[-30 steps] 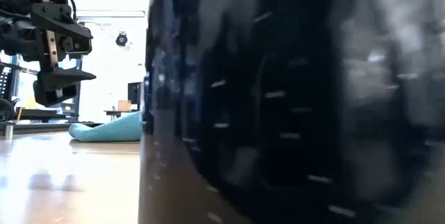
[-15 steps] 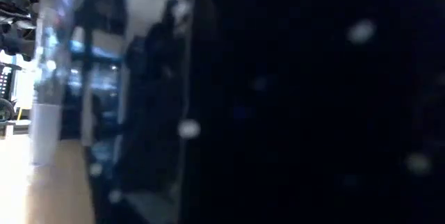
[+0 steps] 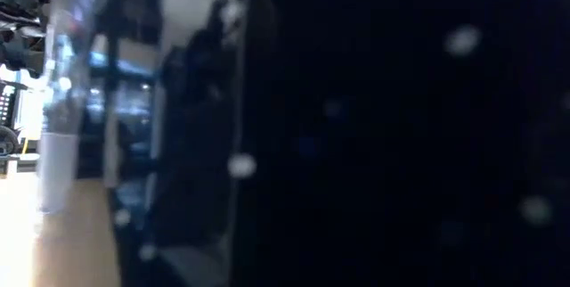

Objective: Stack small to large cups/mugs on shelf
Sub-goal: Put the black mug on the shelf

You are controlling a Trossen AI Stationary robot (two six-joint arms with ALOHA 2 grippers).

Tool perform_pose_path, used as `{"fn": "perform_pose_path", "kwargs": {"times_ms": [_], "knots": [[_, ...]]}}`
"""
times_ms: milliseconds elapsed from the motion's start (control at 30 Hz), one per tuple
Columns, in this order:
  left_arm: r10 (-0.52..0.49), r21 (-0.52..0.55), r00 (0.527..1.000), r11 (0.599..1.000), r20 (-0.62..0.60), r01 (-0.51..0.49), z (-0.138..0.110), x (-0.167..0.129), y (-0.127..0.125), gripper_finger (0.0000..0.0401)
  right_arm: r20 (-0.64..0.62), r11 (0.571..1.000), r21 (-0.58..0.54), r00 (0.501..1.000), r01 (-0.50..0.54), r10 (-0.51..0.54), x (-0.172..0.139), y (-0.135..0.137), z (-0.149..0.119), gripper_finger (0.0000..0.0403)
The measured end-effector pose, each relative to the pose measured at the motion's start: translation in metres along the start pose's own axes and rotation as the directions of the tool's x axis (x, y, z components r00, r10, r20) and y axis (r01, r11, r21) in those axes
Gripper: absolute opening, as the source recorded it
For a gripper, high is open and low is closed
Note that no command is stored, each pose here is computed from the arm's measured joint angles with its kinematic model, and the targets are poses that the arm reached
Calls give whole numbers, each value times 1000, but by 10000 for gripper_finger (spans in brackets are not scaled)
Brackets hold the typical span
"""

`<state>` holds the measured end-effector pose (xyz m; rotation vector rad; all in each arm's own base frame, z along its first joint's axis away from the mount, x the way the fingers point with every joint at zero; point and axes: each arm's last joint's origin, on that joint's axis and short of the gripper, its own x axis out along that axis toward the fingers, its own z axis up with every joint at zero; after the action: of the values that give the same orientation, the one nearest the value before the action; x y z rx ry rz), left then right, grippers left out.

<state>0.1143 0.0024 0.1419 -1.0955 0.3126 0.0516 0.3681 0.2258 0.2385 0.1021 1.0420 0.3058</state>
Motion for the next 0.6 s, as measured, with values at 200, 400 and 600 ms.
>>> {"fn": "perform_pose_path", "kwargs": {"times_ms": [200, 400, 600], "knots": [[-91, 18, 992, 996, -90, 93, -2, 0, -5, 271, 2, 994, -98, 999, -45, 45, -16, -1, 3, 210], [-157, 39, 978, 986, -138, 164, -8, 0, -13, 271, -64, 980, -182, 995, -85, 75, -28, -3, -1, 200], [-170, 60, 969, 981, -180, 183, -17, 0, -17, 271, -222, 963, -243, 973, -116, 61, -30, -7, -16, 199]]}}
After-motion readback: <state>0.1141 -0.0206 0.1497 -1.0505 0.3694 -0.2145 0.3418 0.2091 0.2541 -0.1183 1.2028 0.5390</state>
